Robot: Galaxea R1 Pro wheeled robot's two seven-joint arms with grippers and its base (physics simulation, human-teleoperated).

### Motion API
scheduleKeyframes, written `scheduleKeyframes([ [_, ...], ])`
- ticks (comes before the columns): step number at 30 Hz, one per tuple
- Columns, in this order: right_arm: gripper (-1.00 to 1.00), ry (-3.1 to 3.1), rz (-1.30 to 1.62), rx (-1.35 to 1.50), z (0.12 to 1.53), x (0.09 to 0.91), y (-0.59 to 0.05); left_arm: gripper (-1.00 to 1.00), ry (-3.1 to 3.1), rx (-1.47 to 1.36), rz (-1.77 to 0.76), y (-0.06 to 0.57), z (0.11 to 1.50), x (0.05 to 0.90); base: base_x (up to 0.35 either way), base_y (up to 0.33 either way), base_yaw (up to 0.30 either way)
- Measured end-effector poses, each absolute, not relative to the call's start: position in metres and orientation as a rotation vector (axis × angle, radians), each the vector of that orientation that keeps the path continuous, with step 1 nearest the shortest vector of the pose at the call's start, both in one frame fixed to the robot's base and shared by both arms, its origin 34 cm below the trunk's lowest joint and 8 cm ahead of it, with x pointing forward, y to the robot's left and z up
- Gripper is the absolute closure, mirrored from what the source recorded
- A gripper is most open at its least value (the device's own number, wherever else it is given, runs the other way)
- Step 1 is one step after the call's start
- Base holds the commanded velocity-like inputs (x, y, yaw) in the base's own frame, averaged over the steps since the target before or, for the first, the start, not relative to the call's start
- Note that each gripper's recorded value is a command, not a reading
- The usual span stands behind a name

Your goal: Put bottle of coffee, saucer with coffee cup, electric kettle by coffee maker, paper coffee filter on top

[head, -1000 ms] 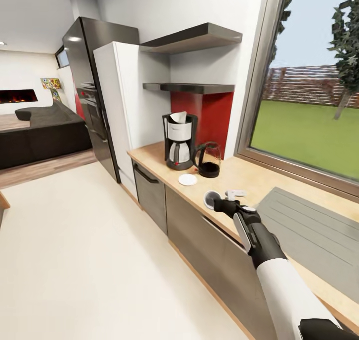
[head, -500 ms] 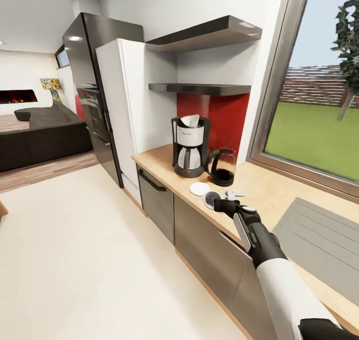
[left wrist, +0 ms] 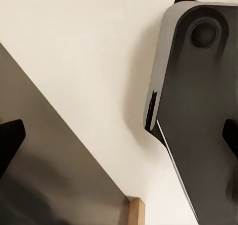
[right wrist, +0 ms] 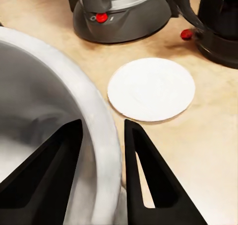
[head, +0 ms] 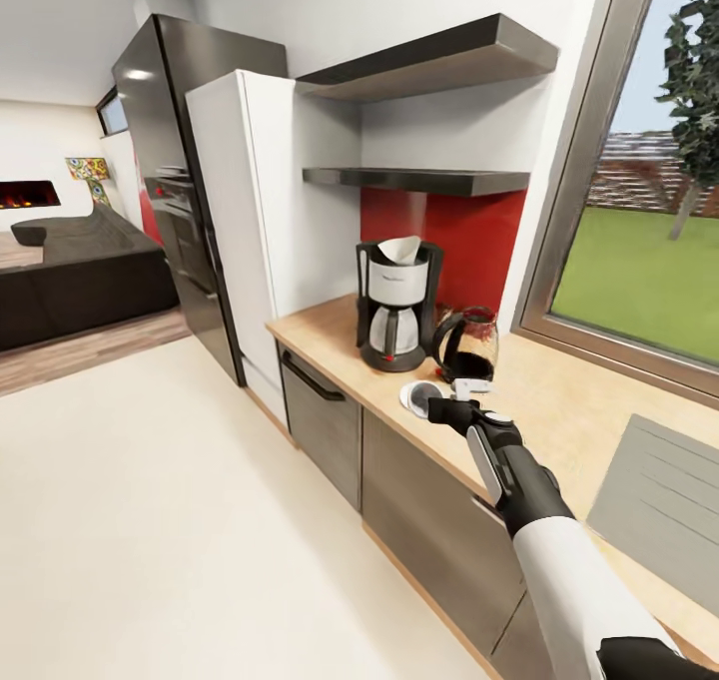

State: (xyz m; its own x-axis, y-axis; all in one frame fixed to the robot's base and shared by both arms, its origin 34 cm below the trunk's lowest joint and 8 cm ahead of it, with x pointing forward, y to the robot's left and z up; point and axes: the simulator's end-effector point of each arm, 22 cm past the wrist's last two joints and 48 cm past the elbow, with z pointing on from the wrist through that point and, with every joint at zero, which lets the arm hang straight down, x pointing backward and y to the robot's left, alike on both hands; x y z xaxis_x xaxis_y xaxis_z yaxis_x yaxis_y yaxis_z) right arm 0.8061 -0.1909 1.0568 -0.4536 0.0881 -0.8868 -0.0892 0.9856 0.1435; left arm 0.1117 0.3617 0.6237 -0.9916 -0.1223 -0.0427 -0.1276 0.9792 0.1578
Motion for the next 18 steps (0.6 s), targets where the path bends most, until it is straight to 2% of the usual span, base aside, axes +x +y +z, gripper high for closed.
scheduleKeyframes([
  [10, 1.0, 2.031, 0.203, -0.001, 1.0568, 0.8061, -0.1908, -1.0, 3.093, -0.196, 0.249, 0.3608, 0.6235, 0.1116, 0.283, 0.232, -0.013],
  [18, 1.0, 2.032, 0.203, -0.001, 1.0567, 0.806, -0.1909, -1.0, 3.093, -0.194, 0.247, 0.3604, 0.6235, 0.1116, 0.283, 0.23, -0.227],
])
